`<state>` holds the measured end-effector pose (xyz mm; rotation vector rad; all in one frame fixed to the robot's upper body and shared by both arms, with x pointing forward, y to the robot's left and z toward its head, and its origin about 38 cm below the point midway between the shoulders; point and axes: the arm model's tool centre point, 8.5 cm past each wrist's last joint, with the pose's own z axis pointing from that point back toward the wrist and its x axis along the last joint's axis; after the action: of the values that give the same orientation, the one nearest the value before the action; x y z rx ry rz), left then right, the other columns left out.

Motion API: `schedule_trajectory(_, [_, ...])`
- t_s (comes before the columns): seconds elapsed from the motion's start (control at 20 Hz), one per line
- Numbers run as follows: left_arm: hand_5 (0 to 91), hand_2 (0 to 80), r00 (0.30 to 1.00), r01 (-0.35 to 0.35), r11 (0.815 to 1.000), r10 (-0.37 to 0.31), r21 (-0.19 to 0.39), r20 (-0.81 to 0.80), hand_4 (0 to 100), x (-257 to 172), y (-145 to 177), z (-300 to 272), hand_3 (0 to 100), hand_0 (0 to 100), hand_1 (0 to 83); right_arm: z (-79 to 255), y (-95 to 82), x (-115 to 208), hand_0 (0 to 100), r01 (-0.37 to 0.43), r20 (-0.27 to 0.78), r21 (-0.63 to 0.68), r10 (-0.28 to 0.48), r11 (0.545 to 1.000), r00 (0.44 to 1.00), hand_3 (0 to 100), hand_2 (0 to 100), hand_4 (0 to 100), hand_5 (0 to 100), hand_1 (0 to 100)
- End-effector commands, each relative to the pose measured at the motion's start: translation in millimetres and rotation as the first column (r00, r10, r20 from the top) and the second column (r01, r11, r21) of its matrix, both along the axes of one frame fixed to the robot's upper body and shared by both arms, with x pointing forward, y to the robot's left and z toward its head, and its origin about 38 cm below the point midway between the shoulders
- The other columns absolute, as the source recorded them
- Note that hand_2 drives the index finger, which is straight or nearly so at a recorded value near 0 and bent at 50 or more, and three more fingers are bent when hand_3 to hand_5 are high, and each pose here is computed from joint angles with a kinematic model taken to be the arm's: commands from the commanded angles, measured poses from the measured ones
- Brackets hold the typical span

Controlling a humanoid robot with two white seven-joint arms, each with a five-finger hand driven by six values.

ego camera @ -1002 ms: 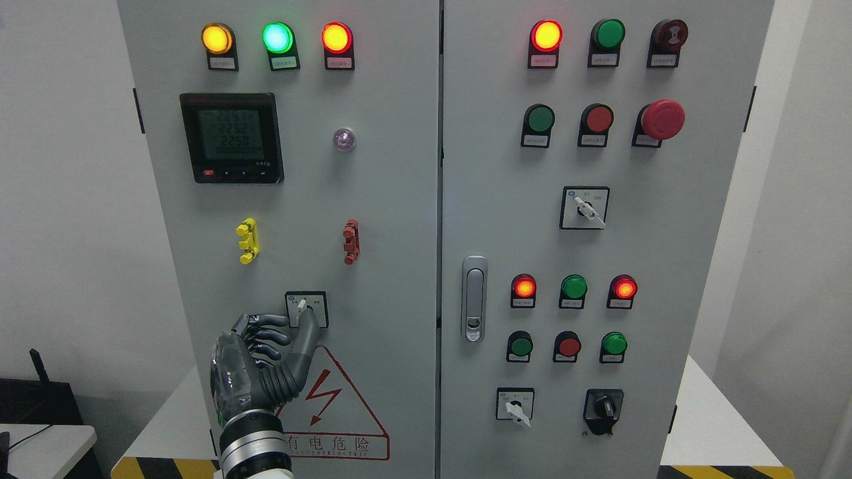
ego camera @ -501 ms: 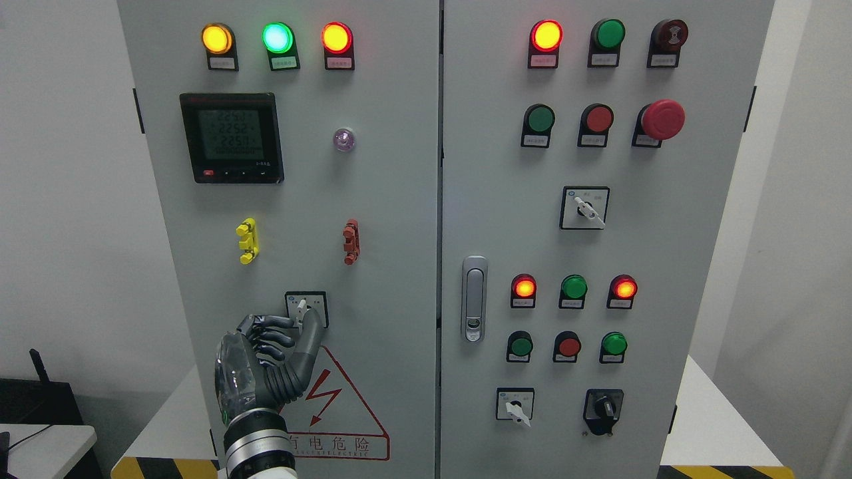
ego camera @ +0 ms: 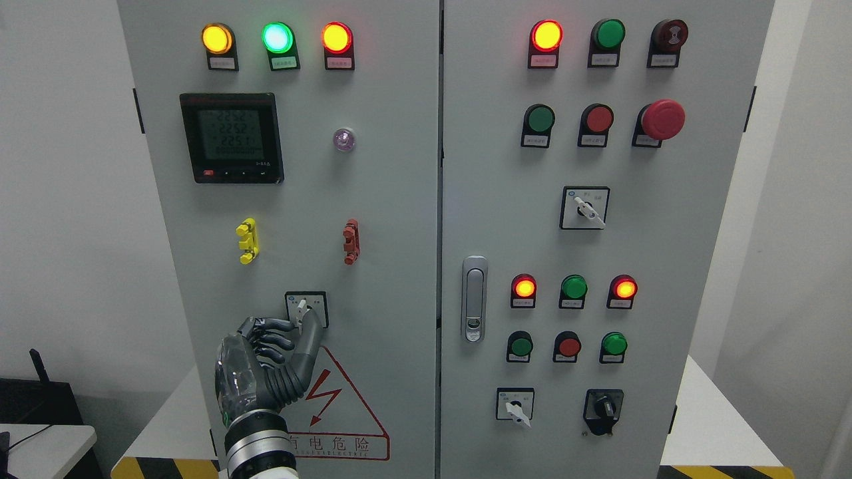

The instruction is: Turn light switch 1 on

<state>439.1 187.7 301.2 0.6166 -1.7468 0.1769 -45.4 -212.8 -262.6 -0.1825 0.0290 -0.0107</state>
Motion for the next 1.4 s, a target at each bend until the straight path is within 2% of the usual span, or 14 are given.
schedule_trajectory(0.0, [74.7,55.2,1.000,0.002,1.000,-0.002,0.002,-0.005,82,0.8,-0.8,1.3,78,18,52.7,0.0,0.4,0.8,12,-0.027,0.002,0.002,0.027,1.000,1.000,0,0,0,0,39])
schedule_trajectory(0.3, [74.6,55.3,1.000,0.018,1.000,-0.018,0.005,-0.012,82,1.7,-2.1,1.4,78,18,51.8,0.0,0.4,0.8,12,-0.027,0.002,0.002,0.027,1.000,1.000,0,0,0,0,39])
schedule_trajectory(1.35, [74.3,55.0,1.000,0.008,1.000,-0.008,0.003,-0.019,82,4.5,-1.1,6.4,78,20,46.9,0.0,0.4,0.8,12,-0.027,0.002,0.002,0.027,1.000,1.000,0,0,0,0,39])
